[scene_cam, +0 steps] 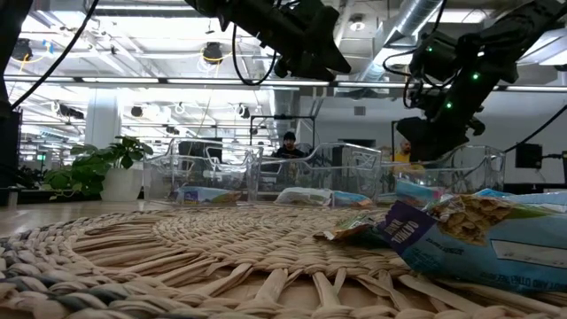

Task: Pick and place Granola Bars by type
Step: Put the red granola bar into the right transparent bin

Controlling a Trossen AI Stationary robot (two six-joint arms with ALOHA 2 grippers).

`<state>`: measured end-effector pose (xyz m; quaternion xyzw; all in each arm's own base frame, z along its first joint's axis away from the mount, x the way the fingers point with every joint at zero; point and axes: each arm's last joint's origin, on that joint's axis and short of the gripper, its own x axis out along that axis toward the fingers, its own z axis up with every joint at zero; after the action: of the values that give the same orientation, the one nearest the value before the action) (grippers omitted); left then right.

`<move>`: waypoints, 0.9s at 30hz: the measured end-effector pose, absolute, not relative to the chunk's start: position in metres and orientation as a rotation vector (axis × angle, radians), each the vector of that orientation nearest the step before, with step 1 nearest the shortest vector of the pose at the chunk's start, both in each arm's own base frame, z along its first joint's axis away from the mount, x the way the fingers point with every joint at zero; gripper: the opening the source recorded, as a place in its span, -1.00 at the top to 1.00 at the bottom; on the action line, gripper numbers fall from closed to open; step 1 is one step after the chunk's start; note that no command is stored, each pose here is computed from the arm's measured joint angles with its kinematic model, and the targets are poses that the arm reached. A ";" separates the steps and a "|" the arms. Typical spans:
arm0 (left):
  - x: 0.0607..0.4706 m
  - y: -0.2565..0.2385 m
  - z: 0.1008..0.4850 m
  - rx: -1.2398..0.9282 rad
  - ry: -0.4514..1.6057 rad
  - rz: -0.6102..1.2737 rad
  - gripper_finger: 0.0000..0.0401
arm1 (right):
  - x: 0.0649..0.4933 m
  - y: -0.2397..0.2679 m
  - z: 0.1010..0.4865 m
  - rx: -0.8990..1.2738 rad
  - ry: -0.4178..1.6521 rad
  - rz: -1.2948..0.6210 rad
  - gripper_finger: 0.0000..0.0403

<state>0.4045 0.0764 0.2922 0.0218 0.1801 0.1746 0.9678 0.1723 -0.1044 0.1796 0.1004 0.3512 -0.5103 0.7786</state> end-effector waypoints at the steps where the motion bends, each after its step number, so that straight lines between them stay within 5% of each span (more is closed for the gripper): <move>1: 0.405 0.076 0.292 0.044 0.364 0.353 -0.32 | 0.172 -0.104 0.181 0.215 0.749 -1.099 -0.30; 10: 0.404 0.073 0.289 0.037 0.398 0.276 -0.32 | 0.169 -0.086 0.210 0.147 0.602 -0.971 -0.34; 21: 0.403 0.067 0.283 0.005 0.456 0.200 -0.32 | 0.155 -0.034 0.246 0.152 0.403 -0.553 -0.34; 27: 0.402 0.053 0.281 -0.034 0.486 0.008 -0.32 | 0.154 -0.013 0.249 0.126 0.388 -0.428 -0.34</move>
<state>0.4023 0.0532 0.2814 -0.0167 0.2407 0.0040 0.9705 0.1538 -0.0135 0.2490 0.0620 0.1912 -0.2108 0.9566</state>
